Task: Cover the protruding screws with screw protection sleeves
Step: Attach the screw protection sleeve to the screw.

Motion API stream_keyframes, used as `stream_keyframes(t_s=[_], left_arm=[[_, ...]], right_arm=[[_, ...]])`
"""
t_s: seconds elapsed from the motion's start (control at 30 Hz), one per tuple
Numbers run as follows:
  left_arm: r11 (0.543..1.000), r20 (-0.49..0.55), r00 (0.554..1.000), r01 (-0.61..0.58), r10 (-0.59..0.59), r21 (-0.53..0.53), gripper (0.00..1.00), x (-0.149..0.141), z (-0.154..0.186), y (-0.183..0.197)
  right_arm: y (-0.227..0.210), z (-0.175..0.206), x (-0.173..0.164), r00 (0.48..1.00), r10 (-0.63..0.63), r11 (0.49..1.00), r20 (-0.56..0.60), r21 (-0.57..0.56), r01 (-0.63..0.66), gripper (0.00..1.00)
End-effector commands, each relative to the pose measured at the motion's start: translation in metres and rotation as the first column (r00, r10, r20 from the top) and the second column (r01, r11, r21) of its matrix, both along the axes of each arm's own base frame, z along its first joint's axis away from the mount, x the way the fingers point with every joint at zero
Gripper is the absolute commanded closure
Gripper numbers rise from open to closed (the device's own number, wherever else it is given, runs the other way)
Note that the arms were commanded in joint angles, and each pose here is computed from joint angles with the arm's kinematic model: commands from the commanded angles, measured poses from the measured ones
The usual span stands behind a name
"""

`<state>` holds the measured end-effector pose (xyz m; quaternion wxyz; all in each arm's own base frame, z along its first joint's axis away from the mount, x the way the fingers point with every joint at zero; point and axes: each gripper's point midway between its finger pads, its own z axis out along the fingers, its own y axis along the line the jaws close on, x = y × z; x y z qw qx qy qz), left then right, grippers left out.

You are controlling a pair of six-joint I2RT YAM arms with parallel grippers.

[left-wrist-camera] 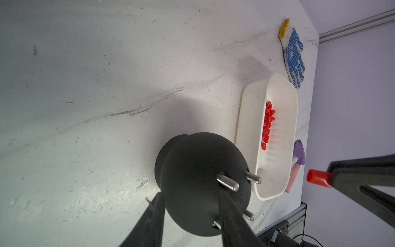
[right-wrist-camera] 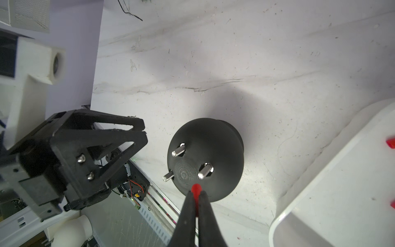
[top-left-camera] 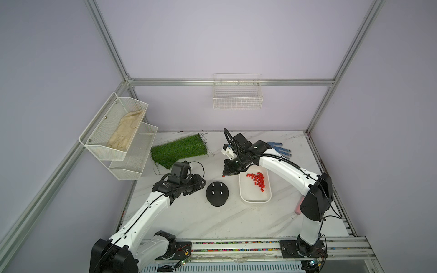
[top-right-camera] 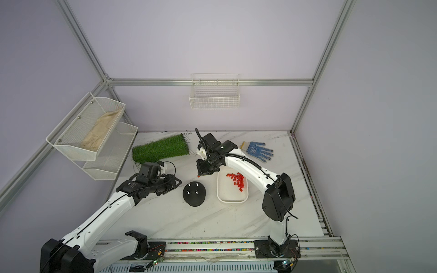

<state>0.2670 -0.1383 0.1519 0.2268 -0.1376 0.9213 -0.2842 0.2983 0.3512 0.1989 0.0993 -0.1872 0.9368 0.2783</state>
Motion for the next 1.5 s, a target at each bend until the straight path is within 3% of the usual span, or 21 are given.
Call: stream_keyframes(t_s=[0.0, 0.43, 1.47], left_arm=[[0.998, 0.007, 0.998, 0.063, -0.062, -0.013, 0.56, -0.014, 0.000, -0.002], [0.995, -0.024, 0.995, 0.093, -0.093, -0.026, 0.53, -0.026, 0.001, -0.004], [0.993, -0.028, 0.995, 0.092, -0.094, -0.067, 0.52, -0.027, -0.006, -0.010]], right_arm=[[-0.005, -0.004, -0.008, 0.999, 0.030, 0.997, -0.018, -0.071, -0.032, 0.91], [0.008, -0.015, -0.022, 0.993, 0.099, 0.987, -0.067, -0.120, -0.106, 0.91], [0.015, -0.033, -0.013, 0.995, 0.082, 0.986, -0.055, -0.145, -0.089, 0.91]])
